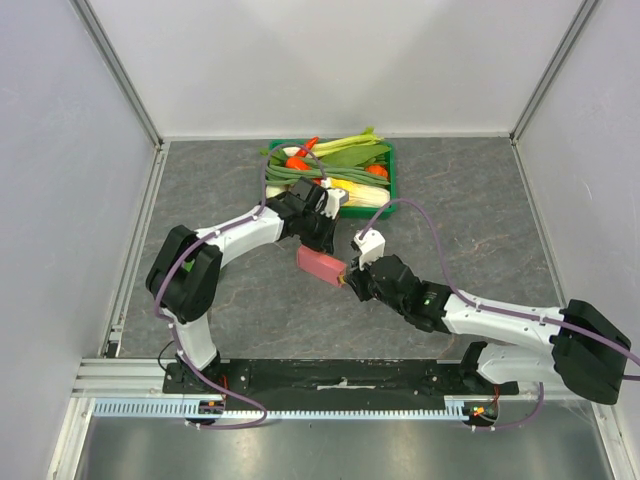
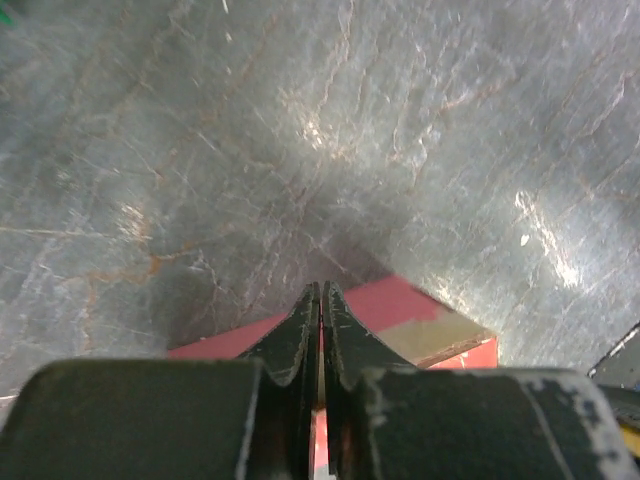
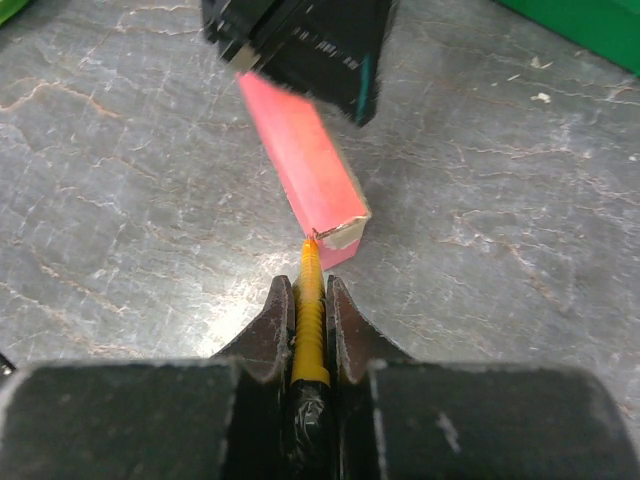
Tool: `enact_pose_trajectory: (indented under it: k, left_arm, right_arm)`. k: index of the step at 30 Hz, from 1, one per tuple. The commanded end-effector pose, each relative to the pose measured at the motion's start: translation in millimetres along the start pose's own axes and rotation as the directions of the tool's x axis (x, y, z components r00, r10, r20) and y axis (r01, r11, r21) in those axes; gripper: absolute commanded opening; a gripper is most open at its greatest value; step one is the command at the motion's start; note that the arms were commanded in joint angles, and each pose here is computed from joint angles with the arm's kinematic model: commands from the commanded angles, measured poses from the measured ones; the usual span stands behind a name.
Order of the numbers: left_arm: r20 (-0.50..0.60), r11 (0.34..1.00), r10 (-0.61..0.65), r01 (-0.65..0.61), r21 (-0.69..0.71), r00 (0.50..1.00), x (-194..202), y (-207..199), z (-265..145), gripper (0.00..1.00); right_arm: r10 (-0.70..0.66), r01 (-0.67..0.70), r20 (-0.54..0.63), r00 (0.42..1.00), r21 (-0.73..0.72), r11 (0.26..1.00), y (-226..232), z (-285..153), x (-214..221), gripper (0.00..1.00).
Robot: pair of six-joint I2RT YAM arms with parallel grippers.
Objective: Unpack the express box
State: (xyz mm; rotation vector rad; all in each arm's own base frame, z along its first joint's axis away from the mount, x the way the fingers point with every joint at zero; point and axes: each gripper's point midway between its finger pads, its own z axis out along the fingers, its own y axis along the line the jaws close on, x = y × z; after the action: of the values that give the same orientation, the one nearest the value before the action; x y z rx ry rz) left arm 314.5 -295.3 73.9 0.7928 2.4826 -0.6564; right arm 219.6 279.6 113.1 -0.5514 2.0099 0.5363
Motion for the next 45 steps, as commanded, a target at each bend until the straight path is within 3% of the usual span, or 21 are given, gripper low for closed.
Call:
enact_pose_trajectory:
  k: [1, 7, 14, 24, 29, 39, 45]
  left_arm:
    - [-0.008, 0.998, 0.010, -0.009, 0.064, 1.000, 9, -11, -6, 0.07]
    - [-0.015, 0.996, 0.014, -0.013, 0.087, 1.000, 20, -15, -11, 0.07]
    - [0.039, 0.998, 0.022, -0.024, 0.050, 0.999, 3, -14, -24, 0.12]
    - [0.179, 0.991, 0.059, -0.035, -0.131, 0.982, -36, 6, -63, 0.48]
    - [0.177, 0.992, 0.108, -0.096, -0.078, 0.978, -34, -8, -76, 0.56]
    - [0.122, 0.960, 0.244, -0.258, 0.113, 0.962, 19, -35, -69, 0.67]
    - [0.079, 0.941, 0.246, -0.258, 0.221, 0.966, 41, -51, -59, 0.69]
  right_arm:
    - [-0.002, -0.005, 0.106, 0.994, 0.066, 0.998, -12, -5, -26, 0.00]
    - [0.006, -0.014, 0.104, 0.995, 0.074, 0.997, -11, 0, -24, 0.00]
    - [0.009, -0.016, 0.103, 0.995, 0.063, 0.998, -7, 4, -28, 0.00]
    - [0.042, -0.052, 0.107, 0.993, 0.091, 0.995, -15, -9, -29, 0.00]
    - [0.092, -0.103, 0.070, 0.993, 0.164, 0.981, -28, -16, -16, 0.00]
    - [0.164, -0.184, 0.101, 0.981, 0.233, 0.955, -47, -33, -9, 0.00]
    - [0.167, -0.186, 0.098, 0.981, 0.242, 0.952, -52, -35, -5, 0.00]
